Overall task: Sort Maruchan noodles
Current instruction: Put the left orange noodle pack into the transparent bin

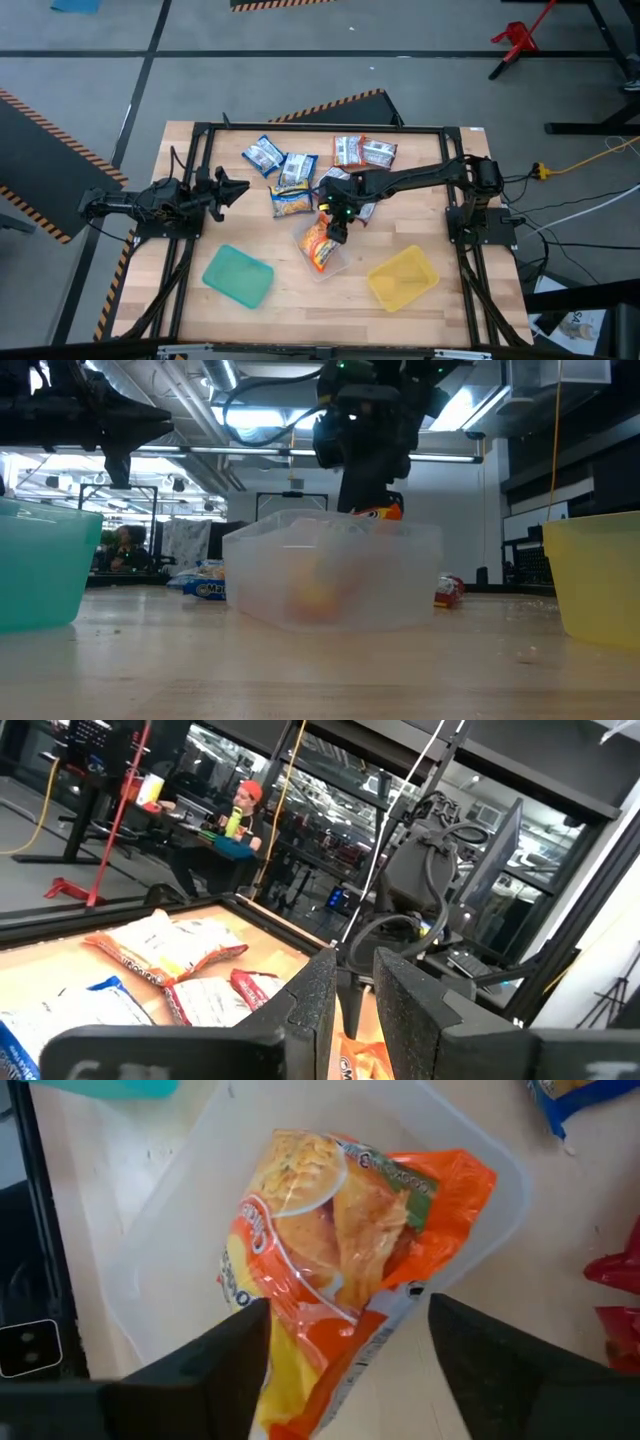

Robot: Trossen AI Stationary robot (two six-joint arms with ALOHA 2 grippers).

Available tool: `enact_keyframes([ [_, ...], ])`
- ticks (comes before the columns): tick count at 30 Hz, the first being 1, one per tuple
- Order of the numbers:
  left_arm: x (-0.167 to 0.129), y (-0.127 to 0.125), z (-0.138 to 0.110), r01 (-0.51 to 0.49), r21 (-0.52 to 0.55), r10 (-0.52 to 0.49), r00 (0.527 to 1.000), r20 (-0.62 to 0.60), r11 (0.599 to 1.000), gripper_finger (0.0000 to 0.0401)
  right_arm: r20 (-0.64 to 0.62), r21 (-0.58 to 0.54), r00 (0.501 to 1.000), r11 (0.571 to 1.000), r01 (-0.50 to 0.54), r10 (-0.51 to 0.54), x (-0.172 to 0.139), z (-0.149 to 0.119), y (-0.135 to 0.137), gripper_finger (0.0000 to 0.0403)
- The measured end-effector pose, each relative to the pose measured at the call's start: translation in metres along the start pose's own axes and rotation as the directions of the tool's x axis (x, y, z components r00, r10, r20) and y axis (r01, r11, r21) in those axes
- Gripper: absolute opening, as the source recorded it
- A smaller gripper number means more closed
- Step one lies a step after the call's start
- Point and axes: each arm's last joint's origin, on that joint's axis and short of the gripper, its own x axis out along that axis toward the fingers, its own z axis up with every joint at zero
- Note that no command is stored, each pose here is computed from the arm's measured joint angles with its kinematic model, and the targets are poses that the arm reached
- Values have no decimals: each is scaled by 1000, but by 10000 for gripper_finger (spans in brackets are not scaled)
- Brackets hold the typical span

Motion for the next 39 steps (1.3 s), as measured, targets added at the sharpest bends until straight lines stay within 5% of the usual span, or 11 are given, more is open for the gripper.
enact_keyframes([
  [13, 0, 0, 0, 0, -27, 0, 1000, 0, 1000, 66, -4, -62, 1000, 998, -9, 9, 0, 0, 0, 11],
  [22, 0, 0, 0, 0, -30, 0, 1000, 4, 1000, 66, 2, -225, 999, 973, 48, -49, -25, 15, 21, 1],
  [32, 0, 0, 0, 0, -29, 0, 1000, 2, 1000, 66, -6, -517, 999, 855, 41, -52, -50, 23, 49, 0],
  [39, 0, 0, 0, -1, -29, 1, 1000, 2, 1000, 66, -87, -621, 995, 784, -14, -51, -48, 14, 54, 0],
])
